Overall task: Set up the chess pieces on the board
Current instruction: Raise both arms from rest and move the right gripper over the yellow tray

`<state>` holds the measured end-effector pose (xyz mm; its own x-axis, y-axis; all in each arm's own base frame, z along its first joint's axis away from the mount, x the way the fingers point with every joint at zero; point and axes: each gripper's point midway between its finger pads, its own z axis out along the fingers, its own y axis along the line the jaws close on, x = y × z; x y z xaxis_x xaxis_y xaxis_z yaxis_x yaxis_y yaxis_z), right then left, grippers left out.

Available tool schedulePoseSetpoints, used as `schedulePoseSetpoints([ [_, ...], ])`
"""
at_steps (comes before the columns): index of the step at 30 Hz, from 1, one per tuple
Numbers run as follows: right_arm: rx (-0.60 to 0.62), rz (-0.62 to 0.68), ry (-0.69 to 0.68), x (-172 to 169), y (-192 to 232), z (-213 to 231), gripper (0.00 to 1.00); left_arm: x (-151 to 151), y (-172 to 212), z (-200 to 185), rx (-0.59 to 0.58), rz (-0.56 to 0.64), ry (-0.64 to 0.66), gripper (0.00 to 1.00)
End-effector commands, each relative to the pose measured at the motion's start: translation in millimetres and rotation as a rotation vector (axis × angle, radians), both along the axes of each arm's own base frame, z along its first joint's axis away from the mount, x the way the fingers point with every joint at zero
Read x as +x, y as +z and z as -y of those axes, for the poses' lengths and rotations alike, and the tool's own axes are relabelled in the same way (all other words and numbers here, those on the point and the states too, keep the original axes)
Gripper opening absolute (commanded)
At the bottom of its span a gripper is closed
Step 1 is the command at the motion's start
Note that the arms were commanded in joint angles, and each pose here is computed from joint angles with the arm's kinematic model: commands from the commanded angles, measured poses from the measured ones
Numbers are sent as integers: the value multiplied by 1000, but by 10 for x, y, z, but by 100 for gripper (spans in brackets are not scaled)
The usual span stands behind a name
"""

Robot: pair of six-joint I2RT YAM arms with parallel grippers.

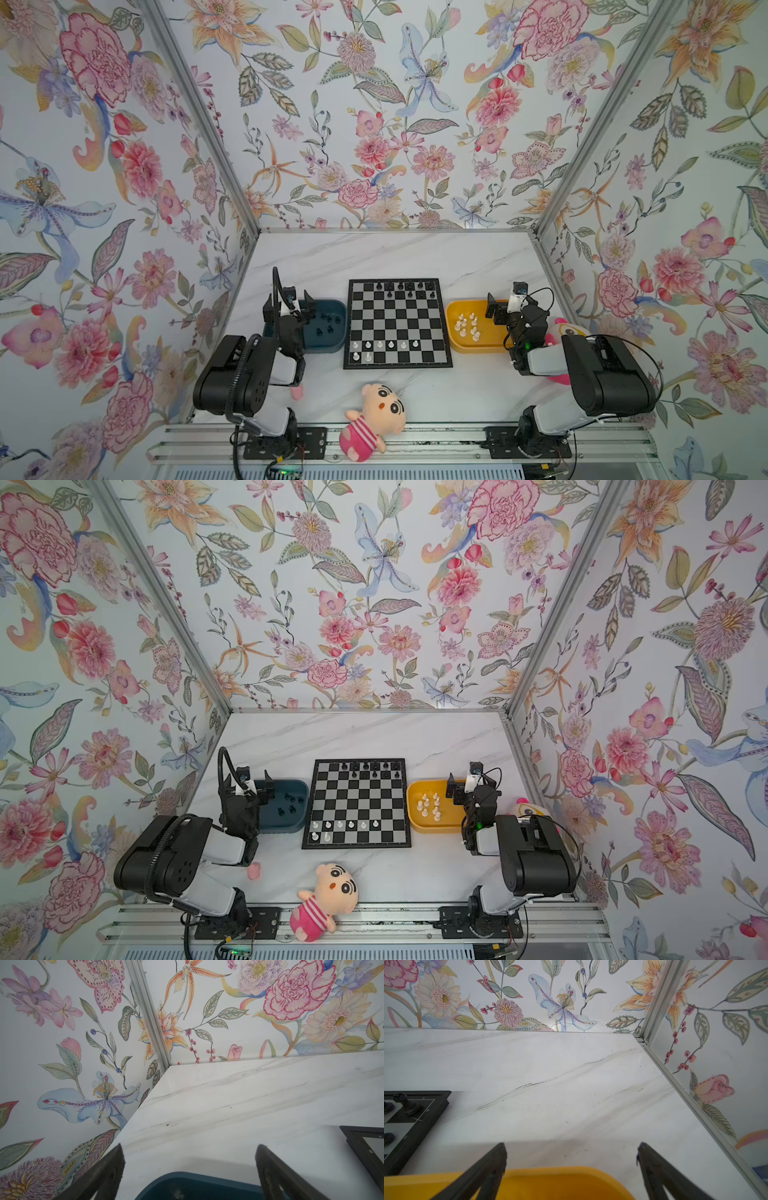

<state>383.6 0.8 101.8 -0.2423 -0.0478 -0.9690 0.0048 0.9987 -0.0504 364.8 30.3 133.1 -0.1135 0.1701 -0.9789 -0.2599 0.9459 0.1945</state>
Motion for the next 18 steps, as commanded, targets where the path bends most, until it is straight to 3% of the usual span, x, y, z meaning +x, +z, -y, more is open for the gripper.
schedulePoseSetpoints([
  [1,13,7,-2,40,46,1,99,37,76,14,0,29,-5,99],
  [18,13,3,-3,39,40,2,99,37,78,13,0,30,-4,99],
])
